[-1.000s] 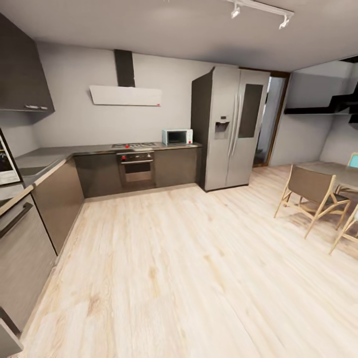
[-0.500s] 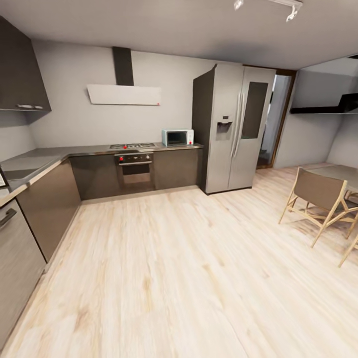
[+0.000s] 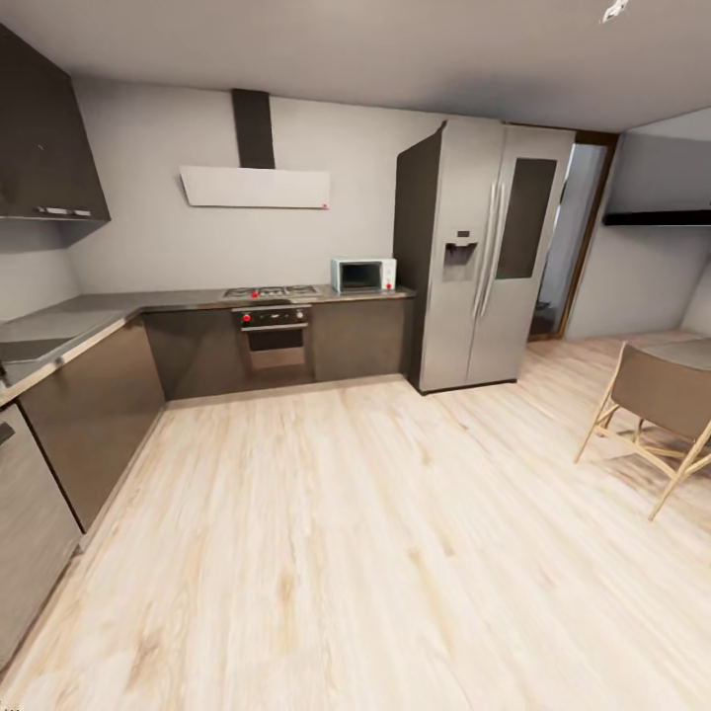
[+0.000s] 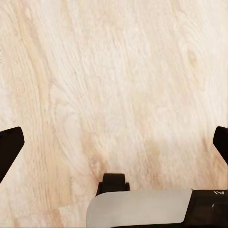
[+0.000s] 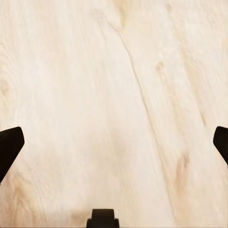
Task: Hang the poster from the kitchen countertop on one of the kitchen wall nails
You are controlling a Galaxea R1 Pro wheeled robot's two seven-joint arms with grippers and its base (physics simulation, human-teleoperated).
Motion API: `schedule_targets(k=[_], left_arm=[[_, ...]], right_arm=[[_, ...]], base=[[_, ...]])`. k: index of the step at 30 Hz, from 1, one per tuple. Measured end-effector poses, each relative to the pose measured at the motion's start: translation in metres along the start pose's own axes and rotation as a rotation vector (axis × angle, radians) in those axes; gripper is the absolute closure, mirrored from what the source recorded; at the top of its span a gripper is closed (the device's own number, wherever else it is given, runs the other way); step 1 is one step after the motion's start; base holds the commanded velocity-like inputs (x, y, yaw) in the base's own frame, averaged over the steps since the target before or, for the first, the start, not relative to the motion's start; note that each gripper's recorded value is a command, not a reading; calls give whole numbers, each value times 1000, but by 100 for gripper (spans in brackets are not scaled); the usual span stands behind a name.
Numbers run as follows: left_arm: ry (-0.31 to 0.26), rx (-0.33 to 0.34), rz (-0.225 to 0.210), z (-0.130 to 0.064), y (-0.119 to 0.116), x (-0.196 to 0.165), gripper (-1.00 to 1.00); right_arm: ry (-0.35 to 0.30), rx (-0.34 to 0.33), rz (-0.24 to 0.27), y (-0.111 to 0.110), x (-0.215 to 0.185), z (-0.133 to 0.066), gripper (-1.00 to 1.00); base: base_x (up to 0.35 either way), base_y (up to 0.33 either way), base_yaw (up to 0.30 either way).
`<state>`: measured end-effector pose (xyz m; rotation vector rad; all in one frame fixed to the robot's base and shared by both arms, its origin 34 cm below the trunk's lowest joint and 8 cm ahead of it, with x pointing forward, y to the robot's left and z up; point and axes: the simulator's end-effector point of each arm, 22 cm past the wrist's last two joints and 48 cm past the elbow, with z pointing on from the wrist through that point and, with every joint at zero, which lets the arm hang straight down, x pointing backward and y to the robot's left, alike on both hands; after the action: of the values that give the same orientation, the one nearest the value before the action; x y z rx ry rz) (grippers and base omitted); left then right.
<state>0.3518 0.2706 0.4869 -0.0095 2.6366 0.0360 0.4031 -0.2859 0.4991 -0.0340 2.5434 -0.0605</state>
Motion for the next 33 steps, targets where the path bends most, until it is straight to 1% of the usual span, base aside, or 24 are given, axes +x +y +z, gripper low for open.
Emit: schedule_targets(k=[33], left_arm=[[7,0,0,0,0,3,-100]], right_arm=[[3,-5,0,4,2,0,-100]], base=[[308,-143,287]])
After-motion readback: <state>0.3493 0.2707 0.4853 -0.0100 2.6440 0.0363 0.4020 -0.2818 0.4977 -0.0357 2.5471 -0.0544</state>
